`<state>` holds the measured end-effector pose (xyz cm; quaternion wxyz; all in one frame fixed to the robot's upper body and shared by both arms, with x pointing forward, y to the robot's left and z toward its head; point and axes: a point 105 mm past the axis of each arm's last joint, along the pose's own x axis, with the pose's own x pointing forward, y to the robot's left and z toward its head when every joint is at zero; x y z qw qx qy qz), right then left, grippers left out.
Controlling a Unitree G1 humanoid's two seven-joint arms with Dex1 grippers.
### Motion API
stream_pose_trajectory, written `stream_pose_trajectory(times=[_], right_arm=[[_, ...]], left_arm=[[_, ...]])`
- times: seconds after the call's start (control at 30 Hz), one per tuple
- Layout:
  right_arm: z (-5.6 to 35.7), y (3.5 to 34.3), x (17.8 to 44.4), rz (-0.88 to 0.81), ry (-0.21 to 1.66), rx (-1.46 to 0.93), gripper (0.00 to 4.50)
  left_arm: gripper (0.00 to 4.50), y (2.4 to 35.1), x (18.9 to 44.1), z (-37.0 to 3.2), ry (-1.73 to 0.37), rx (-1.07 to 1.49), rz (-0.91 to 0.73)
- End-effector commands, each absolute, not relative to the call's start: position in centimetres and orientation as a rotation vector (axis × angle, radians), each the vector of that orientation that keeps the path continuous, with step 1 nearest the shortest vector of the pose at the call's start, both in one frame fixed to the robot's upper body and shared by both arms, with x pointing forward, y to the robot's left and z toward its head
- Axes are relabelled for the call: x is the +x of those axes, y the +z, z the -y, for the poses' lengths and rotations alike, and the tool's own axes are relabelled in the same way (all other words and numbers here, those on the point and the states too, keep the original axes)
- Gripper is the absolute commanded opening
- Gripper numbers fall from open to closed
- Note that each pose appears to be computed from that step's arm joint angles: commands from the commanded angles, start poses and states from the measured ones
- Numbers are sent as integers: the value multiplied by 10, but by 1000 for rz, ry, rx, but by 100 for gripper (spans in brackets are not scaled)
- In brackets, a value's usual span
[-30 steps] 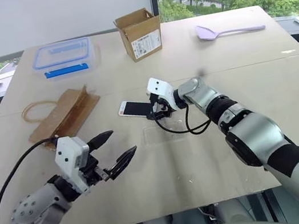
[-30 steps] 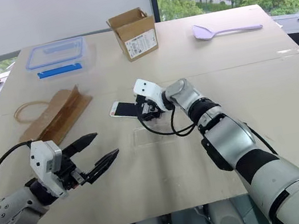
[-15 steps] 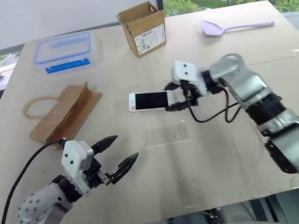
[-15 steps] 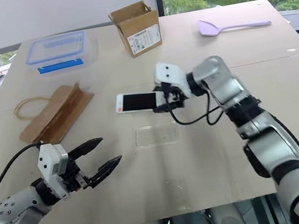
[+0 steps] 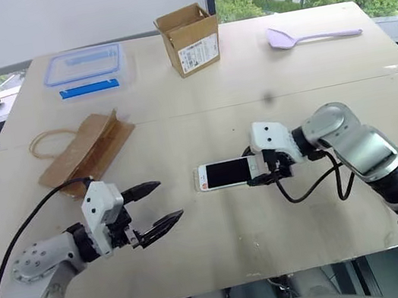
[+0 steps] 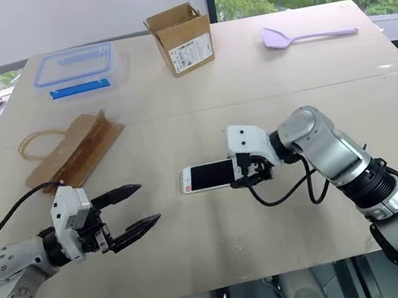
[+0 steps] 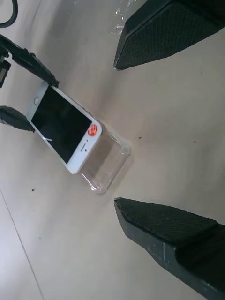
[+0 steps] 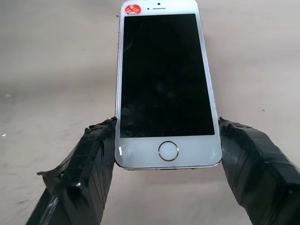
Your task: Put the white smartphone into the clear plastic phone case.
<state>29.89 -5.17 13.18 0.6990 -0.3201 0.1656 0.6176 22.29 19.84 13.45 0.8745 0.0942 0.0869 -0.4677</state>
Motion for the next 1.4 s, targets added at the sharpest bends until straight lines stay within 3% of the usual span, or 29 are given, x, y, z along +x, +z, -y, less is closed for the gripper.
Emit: stream_pose_trajectory(times=[0.03, 0.47, 0.93, 1.4], right_arm=[[48, 133, 299, -350, 1374, -728, 293], [48, 120, 303, -410, 1365, -740, 293], [48, 132, 310, -395, 1343, -715, 293], [50, 125, 305, -395, 1389, -795, 293]], left_arm=[[450, 140, 221, -198, -986, 220, -157], [450, 137, 216, -199, -967, 214, -159], [450, 135, 216, -198, -967, 209, -159], [450, 133, 214, -197, -968, 204, -162]])
